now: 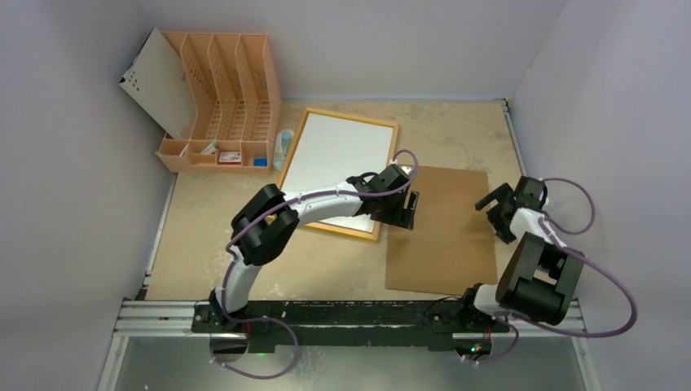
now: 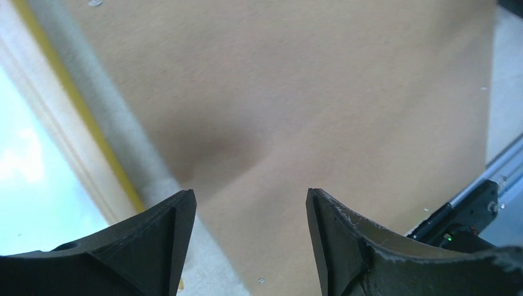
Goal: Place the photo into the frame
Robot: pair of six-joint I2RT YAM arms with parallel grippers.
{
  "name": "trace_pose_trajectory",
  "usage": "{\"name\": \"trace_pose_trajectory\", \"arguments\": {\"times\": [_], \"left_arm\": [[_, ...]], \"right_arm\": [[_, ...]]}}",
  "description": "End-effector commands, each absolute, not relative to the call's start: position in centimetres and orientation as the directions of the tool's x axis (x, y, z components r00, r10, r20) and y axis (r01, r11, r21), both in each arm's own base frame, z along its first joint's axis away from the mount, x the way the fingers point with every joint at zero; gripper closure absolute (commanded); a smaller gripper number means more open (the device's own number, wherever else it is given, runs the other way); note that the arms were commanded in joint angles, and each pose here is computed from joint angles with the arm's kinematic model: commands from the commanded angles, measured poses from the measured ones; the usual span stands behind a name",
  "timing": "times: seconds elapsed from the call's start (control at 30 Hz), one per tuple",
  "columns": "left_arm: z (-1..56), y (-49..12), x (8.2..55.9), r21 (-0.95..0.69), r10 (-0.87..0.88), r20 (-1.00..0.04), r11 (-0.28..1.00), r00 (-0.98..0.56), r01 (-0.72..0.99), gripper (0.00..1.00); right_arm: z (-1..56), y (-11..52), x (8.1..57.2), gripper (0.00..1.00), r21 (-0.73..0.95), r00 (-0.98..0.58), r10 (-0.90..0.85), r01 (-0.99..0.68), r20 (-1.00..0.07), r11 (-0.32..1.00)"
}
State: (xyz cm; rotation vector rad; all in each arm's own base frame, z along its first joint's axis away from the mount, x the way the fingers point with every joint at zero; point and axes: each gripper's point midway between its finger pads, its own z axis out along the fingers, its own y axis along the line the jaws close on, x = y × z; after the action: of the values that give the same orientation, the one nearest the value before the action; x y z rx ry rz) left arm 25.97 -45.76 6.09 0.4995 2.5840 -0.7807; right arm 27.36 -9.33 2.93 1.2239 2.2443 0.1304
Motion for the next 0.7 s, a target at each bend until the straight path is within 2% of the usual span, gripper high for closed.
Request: {"name": "trace_pose_trajectory", "arguments": {"times": [0.0,0.17,0.33,0.57,0.67], "left_arm": [[5.4,-44.0,26.7,-0.4,0.16,-0.445,0.845,-0.881,0.355,0.3],[4.4,-42.9,27.0,-0.364,0.101,-0.423,0.891,-0.9,0.271,0.28],[3.2,-43.7,26.5,-0.398,0.077,-0.38,0.886,-0.922,0.238,0.26],[0.9,-43.7,26.4,-0.382,0.031,-0.323,0.91,-0.946,0.161,0.26],[0.4,-43.3,26.9,-0.351,0.008,-0.335,0.927,-0.942,0.133,0.25]], "right_arm": [[3.4,-11.2,27.6,0.05,0.219,-0.482,0.756,0.76,-0.442,0.612],[5.1,-14.2,28.8,0.02,0.122,-0.479,0.711,0.78,-0.514,0.614],[2.8,-13.9,30.0,0.03,0.095,-0.607,0.653,0.696,-0.453,0.712],[1.3,-11.6,31.2,0.04,0.194,-0.689,0.597,0.574,-0.41,0.795],[1.3,-9.9,31.6,0.05,0.277,-0.708,0.583,0.513,-0.4,0.813]]}}
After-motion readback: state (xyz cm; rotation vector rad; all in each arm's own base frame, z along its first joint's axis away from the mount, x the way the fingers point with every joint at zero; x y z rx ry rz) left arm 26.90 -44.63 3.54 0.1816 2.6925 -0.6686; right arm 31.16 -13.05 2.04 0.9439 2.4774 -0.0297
